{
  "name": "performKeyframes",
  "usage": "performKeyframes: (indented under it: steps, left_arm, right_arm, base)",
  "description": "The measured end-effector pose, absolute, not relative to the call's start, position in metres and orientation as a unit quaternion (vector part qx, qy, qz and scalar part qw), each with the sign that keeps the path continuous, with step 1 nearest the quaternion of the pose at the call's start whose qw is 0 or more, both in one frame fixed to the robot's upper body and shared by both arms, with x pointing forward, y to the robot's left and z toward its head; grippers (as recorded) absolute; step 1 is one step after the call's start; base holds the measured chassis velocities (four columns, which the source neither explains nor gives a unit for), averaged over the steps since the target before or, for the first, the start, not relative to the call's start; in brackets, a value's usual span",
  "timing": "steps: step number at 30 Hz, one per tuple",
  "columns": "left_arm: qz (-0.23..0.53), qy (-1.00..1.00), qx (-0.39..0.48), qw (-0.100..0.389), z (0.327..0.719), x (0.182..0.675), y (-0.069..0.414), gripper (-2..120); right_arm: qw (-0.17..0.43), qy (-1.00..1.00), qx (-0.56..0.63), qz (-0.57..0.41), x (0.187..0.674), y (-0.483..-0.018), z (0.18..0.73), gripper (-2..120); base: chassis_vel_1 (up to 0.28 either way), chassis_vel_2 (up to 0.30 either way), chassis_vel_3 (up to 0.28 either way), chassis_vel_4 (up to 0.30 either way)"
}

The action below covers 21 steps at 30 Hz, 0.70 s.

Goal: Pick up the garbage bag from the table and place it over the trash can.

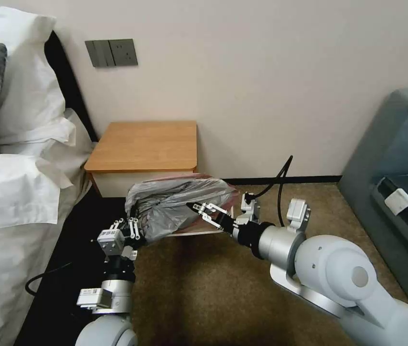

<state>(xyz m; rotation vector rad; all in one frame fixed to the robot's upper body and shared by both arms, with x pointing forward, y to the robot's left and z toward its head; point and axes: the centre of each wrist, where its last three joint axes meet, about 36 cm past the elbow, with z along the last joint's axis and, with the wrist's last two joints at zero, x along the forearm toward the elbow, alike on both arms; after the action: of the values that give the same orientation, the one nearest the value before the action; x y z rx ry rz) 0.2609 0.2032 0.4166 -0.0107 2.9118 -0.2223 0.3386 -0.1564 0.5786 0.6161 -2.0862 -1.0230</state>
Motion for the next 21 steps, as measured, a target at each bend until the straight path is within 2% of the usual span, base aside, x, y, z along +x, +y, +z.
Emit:
performKeyframes:
  steps: [9, 12, 16, 18, 19, 20, 21]
  left_arm:
    - [-0.078, 0.990, -0.005, 0.114, 0.419, 0.260, 0.203, 9]
    - [-0.082, 0.991, -0.015, 0.109, 0.419, 0.260, 0.204, 9]
    - [-0.084, 0.991, -0.019, 0.106, 0.420, 0.259, 0.205, 9]
    - [-0.085, 0.991, -0.020, 0.106, 0.421, 0.259, 0.205, 9]
    - [-0.086, 0.990, -0.021, 0.106, 0.421, 0.259, 0.205, 9]
    - [-0.087, 0.990, -0.021, 0.106, 0.421, 0.258, 0.203, 9]
    - [-0.087, 0.990, -0.021, 0.106, 0.421, 0.258, 0.203, 9]
  right_arm:
    - [0.350, -0.812, 0.247, -0.396, 0.342, -0.155, 0.571, 98]
    - [0.344, -0.815, 0.255, -0.391, 0.335, -0.159, 0.570, 84]
    - [0.341, -0.816, 0.260, -0.387, 0.332, -0.163, 0.570, 76]
    - [0.334, -0.819, 0.265, -0.384, 0.331, -0.166, 0.569, 65]
    - [0.333, -0.819, 0.266, -0.384, 0.331, -0.166, 0.569, 63]
    - [0.331, -0.819, 0.268, -0.384, 0.331, -0.167, 0.569, 54]
    - [0.331, -0.819, 0.268, -0.384, 0.331, -0.167, 0.569, 54]
  base:
    - [0.000, 0.000, 0.000, 0.000]
    - [0.000, 0.000, 0.000, 0.000]
    - [0.000, 0.000, 0.000, 0.000]
    - [0.000, 0.000, 0.000, 0.000]
    - [0.000, 0.000, 0.000, 0.000]
    - [0.000, 0.000, 0.000, 0.000]
    - [0.000, 0.000, 0.000, 0.000]
